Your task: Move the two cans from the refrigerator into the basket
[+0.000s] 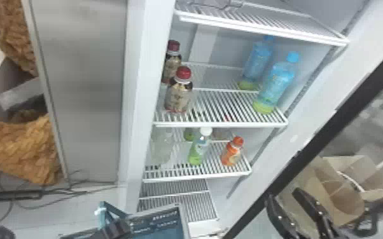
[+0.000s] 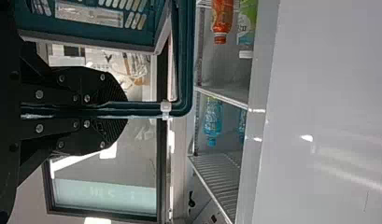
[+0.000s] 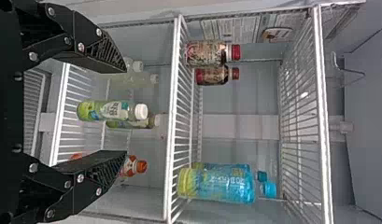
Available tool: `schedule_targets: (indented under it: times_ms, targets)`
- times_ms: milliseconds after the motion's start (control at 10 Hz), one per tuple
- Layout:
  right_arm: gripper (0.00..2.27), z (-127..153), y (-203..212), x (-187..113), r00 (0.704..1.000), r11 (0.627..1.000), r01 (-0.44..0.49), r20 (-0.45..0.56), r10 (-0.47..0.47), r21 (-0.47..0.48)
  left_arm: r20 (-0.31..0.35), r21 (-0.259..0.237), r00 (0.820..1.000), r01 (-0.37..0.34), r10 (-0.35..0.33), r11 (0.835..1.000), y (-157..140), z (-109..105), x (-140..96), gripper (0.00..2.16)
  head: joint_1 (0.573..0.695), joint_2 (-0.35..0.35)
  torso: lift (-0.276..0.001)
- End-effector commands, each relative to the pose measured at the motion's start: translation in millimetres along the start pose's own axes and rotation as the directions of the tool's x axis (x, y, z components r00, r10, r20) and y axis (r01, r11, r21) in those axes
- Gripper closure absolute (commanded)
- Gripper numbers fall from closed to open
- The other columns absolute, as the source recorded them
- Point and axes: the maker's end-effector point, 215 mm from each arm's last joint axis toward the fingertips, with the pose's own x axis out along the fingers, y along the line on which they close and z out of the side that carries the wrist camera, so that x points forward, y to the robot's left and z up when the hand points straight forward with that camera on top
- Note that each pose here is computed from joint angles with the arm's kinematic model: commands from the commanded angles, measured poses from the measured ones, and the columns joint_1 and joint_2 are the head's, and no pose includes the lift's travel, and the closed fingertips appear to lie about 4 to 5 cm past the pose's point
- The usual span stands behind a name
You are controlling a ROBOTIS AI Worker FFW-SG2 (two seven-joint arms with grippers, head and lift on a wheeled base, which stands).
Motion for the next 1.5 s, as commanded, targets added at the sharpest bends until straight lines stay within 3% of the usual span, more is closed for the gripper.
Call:
schedule_targets:
  times_ms: [0,1400]
  targets:
    - [0.48,-1.0,-0.6,-1.7,1.000,1.000,0.003,0.005,-0.003,-0.007,-0.002,0.001,1.000,0.001,-0.001,1.000,-0.1,-0.3,1.2,1.19,0.695,-0.350,-0.031]
    - [0.48,-8.0,-6.7,-0.9,1.000,1.000,0.018,0.009,-0.018,0.024,0.000,0.001,1.000,0.005,-0.005,1.000,-1.0,0.3,1.1,1.19,0.695,-0.350,-0.031]
